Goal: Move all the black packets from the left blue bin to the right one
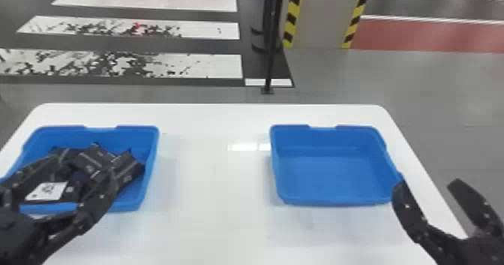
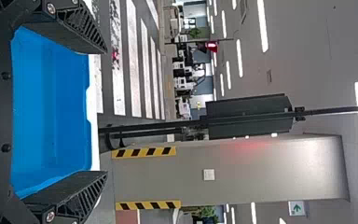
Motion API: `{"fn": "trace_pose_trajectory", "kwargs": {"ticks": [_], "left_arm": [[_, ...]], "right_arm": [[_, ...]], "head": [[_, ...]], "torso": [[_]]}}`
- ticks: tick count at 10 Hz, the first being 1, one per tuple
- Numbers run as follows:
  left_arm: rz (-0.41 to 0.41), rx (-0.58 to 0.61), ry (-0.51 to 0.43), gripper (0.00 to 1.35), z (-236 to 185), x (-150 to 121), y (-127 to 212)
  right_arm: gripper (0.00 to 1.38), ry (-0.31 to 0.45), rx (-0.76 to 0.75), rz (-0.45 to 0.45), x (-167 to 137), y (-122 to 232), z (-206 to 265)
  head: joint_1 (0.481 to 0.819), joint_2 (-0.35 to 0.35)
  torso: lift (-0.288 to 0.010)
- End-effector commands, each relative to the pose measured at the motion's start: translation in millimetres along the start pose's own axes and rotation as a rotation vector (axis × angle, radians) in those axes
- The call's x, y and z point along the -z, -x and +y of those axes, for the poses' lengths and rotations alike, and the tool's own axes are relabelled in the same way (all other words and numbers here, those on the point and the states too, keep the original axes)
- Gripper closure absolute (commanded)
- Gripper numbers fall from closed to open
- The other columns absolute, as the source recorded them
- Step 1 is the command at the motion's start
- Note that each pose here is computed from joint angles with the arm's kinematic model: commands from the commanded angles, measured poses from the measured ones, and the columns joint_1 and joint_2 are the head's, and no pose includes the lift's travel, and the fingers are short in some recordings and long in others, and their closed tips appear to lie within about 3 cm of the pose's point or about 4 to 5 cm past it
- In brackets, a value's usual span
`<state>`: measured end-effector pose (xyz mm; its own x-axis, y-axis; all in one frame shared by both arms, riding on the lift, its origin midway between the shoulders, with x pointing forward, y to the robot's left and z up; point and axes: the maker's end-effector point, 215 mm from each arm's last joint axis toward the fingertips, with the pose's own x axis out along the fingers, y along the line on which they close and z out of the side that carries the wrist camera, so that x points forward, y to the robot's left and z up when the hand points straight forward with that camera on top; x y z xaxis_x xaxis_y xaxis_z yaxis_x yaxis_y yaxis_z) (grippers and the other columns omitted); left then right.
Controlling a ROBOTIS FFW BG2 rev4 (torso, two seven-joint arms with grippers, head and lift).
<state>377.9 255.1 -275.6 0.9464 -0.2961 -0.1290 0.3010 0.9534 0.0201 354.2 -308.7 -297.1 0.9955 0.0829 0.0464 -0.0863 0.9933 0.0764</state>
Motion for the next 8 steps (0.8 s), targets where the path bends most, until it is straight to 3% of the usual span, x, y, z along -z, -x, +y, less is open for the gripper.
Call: {"fn": "trace_pose_trajectory", "kwargs": {"ticks": [1, 8], "left_arm": [[0.002, -0.003, -0.001, 0.18, 1.5, 0.4, 0.4], [0.054, -0.018, 0.004, 0.18, 11.4, 11.6, -3.4]], "right_arm": [[0.10, -0.005, 0.000, 0.000, 0.5, 0.2, -0.1], [0.10, -0.014, 0.003, 0.002, 2.5, 0.7, -1.0]], "head": [[0.695, -0.084], [0.695, -0.078]], "torso": [[-0.138], [-0.138]]}}
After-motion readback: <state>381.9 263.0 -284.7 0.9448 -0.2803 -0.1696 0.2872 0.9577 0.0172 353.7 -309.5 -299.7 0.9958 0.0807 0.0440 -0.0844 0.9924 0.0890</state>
